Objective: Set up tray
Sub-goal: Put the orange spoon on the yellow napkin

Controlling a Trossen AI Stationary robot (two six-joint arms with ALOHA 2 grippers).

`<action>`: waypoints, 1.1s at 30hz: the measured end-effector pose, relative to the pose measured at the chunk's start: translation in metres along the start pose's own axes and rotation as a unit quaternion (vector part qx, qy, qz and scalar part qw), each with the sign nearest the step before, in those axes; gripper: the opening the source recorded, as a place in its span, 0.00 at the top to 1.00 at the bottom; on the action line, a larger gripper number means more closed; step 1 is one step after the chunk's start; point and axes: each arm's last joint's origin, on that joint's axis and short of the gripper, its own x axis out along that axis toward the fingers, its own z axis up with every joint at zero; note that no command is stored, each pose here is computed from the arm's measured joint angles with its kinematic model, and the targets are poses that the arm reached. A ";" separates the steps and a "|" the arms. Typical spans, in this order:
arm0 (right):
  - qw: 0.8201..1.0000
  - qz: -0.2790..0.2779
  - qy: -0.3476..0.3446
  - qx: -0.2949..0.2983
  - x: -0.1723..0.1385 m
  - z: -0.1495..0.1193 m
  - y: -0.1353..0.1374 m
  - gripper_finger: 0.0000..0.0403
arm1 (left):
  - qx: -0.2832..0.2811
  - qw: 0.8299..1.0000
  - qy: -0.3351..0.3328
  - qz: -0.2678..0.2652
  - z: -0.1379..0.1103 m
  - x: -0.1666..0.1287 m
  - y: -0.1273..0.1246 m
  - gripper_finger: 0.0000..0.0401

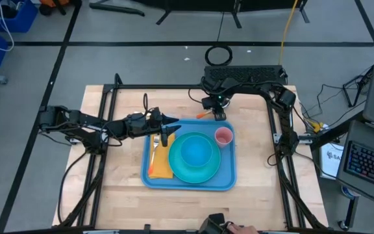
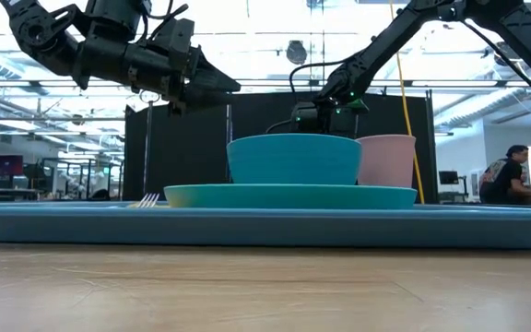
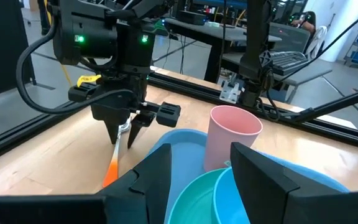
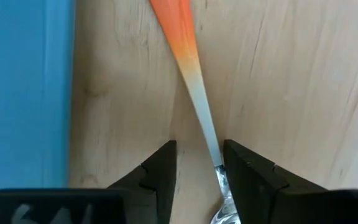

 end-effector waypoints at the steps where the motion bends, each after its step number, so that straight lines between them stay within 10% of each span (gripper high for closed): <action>1: 1.000 0.000 0.000 0.000 0.000 0.000 0.000 0.71 | 0.000 1.000 0.000 0.000 0.000 0.000 0.000 0.58; 13: 1.000 0.000 -0.002 0.000 0.000 0.000 0.000 0.97 | 0.001 1.000 0.002 0.000 0.000 0.000 0.000 0.58; 33: 0.994 -0.079 0.014 -0.079 0.000 0.014 0.003 1.00 | -0.002 1.000 0.015 0.004 -0.003 0.000 0.001 0.58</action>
